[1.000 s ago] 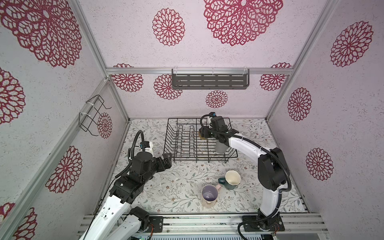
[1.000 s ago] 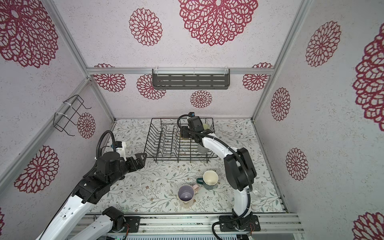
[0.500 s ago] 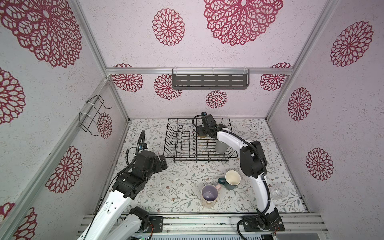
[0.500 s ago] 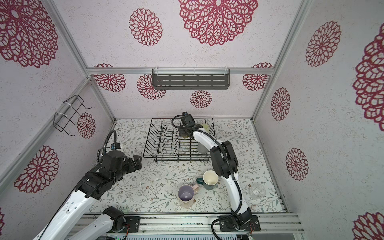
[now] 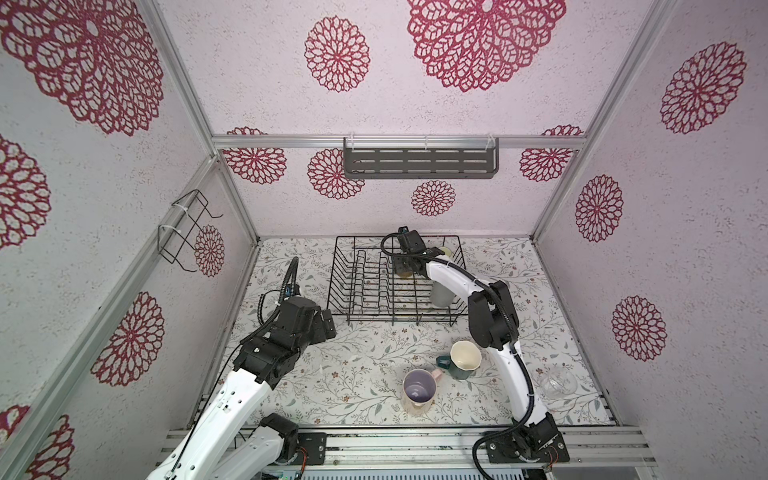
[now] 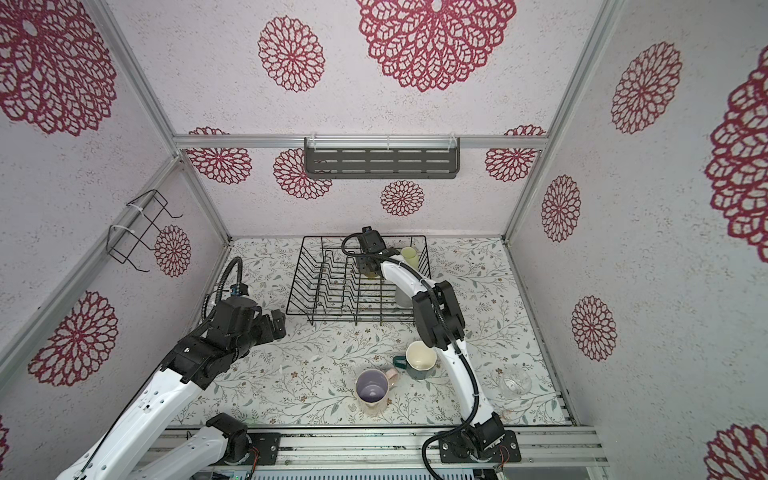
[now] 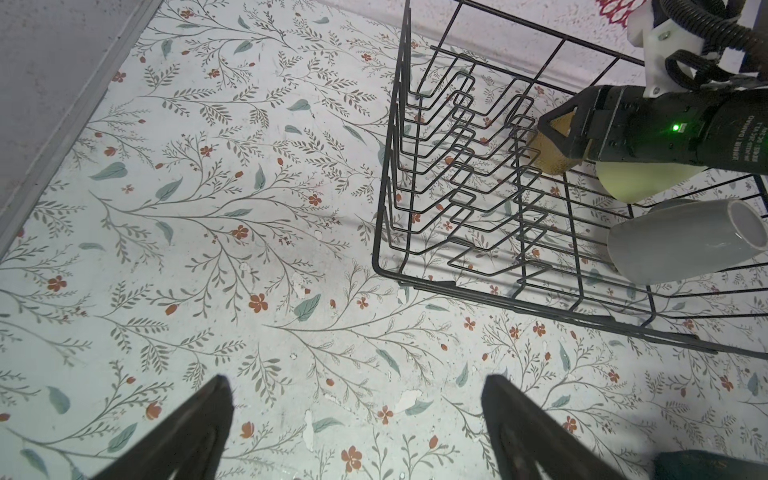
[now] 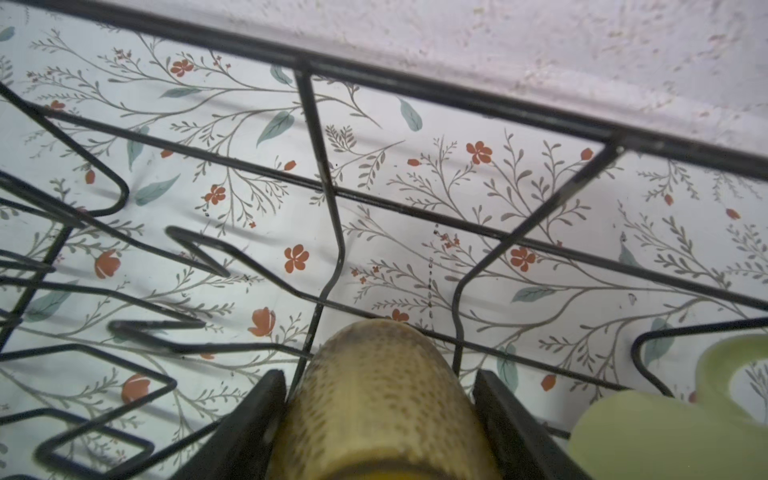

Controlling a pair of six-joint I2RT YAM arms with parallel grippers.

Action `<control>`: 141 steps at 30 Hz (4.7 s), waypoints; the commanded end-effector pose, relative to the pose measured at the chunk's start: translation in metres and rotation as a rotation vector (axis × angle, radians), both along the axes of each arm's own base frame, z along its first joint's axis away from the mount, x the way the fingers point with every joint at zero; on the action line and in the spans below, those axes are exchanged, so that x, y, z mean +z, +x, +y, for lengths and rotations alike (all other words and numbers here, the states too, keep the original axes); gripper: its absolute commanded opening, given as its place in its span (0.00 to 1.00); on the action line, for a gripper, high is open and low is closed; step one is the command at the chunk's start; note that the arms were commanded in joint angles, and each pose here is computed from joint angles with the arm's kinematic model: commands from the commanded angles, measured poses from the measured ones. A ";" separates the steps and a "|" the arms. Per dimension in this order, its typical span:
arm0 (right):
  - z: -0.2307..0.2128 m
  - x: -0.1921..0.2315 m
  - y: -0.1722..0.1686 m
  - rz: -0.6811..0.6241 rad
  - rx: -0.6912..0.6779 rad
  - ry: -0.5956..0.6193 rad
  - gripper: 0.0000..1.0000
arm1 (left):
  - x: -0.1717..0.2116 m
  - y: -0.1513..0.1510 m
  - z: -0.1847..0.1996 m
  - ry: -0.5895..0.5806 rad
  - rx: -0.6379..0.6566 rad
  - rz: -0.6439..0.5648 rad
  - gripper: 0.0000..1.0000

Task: Load the cups into the dish rack
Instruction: 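Lower the amber glass upright into the rack and open the right gripper, then reach the left gripper toward the pink mug while the right withdraws, then grip and lift the pearly pink mug with the left gripper, then hold the pink mug with the left gripper while the right gripper approaches it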

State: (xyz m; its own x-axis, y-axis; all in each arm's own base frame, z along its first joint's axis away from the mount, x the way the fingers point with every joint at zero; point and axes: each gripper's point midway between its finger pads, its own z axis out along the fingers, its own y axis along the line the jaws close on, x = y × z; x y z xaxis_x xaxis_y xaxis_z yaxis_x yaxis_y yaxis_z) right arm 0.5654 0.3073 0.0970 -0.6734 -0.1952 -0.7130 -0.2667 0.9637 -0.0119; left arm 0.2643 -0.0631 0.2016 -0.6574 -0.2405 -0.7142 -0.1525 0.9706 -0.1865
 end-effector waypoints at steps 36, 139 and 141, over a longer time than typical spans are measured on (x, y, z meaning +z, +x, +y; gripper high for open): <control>-0.144 0.174 -0.149 -0.321 -0.193 0.029 0.99 | 0.003 -0.027 -0.188 -0.313 -0.705 0.090 0.99; -0.010 0.209 -0.456 -0.644 1.521 0.609 0.99 | 0.129 -0.054 -0.181 -0.635 -1.028 -0.308 0.00; -0.005 0.209 -0.461 -0.616 1.559 0.626 0.99 | 0.129 -0.053 -0.181 -0.630 -1.033 -0.316 0.00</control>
State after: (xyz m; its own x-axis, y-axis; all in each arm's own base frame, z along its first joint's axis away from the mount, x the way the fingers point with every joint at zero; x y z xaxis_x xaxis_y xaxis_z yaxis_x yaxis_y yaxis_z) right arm 0.1437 0.2928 0.2958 0.1951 -0.0070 -0.9807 -0.9796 -0.0511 -0.1945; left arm 0.1827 -0.2469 0.2865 -0.7174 0.0575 -0.6942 0.6736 0.3113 -0.6703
